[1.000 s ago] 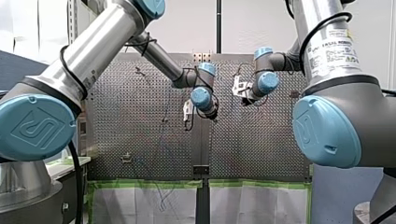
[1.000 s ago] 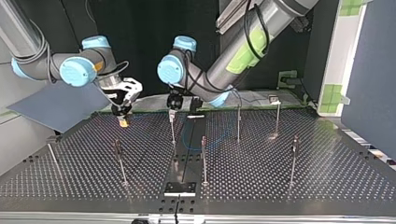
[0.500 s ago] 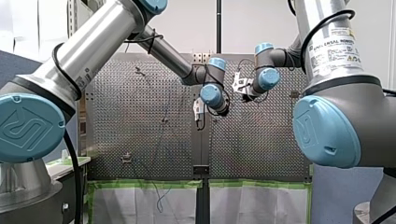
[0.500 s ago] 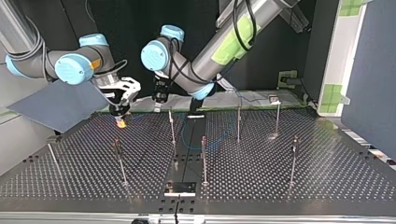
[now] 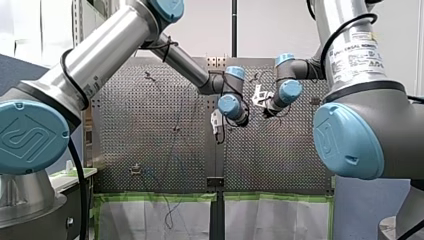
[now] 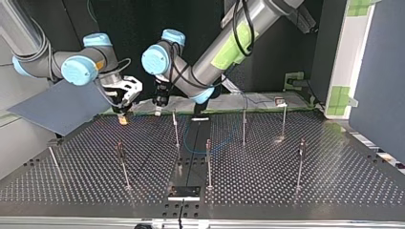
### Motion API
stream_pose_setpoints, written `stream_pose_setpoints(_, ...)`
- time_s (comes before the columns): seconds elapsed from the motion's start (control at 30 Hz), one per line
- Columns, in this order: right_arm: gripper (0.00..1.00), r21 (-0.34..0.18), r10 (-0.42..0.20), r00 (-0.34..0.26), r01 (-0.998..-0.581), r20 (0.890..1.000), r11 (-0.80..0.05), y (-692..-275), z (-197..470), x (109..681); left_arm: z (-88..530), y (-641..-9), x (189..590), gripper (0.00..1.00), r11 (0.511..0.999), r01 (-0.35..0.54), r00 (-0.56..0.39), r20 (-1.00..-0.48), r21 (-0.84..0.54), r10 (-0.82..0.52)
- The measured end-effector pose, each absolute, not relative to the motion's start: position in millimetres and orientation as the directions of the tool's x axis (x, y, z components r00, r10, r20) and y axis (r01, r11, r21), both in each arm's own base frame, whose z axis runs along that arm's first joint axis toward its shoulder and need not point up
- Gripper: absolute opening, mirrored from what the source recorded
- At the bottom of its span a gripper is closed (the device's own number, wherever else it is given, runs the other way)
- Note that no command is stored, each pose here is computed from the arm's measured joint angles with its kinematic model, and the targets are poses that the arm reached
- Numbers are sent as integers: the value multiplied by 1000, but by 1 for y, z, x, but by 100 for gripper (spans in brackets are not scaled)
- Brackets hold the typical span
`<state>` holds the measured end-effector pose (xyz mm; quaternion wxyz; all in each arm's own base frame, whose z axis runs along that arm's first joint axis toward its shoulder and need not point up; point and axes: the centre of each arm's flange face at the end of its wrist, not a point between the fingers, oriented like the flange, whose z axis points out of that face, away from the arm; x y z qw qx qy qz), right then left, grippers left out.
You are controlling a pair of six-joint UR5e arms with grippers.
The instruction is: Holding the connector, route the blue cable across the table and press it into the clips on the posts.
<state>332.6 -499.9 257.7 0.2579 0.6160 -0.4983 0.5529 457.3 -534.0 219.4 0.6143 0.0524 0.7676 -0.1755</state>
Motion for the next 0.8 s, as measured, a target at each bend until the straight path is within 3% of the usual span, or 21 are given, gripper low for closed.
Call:
stream_pose_setpoints(0.27, 0, -236, -379, -98, -911, 920, -337, -512, 220, 324, 215, -537, 458, 100, 931, 301, -238, -961, -208, -138)
stream_pose_setpoints(0.8, 0, -256, -362, -118, -896, 925, -363, -524, 218, 315, 189, -571, 474, 100, 919, 309, -224, -958, -244, -179)
